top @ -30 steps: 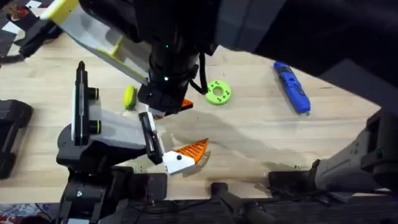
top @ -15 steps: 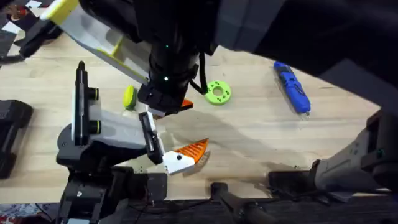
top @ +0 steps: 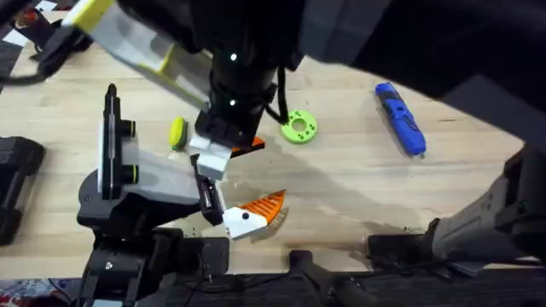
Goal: Pick up the gripper from the table and insert it into the empty holder that is missing its gripper. Then pick up a screw, insert it into the mounting hole, and use the screwdriver to tighten it. Finally, clean up the table by picking up the vegetable and placing it into the bucket.
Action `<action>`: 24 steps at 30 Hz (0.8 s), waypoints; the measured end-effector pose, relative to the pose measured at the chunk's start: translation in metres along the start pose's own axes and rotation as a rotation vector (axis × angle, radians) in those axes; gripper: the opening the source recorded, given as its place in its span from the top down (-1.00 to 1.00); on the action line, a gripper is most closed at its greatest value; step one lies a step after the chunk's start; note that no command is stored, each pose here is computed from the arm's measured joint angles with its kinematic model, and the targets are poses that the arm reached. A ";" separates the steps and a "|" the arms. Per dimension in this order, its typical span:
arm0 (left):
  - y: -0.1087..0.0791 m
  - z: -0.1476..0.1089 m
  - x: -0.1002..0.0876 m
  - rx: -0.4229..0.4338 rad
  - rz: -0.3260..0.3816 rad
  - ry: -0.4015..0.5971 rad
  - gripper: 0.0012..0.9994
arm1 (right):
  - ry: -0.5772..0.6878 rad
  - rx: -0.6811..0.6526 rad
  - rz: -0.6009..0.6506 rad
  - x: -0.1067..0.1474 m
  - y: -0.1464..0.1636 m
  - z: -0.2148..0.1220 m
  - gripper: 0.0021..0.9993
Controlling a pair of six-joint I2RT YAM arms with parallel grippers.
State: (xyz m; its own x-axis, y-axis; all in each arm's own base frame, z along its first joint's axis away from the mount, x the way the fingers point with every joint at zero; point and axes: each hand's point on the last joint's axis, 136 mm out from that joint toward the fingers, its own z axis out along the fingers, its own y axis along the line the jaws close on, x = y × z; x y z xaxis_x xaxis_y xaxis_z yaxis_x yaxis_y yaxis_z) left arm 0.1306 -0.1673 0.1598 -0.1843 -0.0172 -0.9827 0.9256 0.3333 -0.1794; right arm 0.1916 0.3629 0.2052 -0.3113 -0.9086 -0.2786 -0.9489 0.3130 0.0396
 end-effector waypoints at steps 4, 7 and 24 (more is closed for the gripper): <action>0.000 0.000 0.000 -0.001 0.000 0.000 -0.97 | -0.004 0.009 0.012 0.000 -0.006 -0.001 -0.99; 0.000 0.000 0.000 -0.001 0.001 0.000 -0.97 | -0.005 0.010 0.012 0.000 -0.005 -0.002 -0.99; 0.000 0.000 0.000 -0.001 0.005 0.000 -0.97 | -0.135 0.004 -0.014 -0.003 0.011 -0.053 -0.99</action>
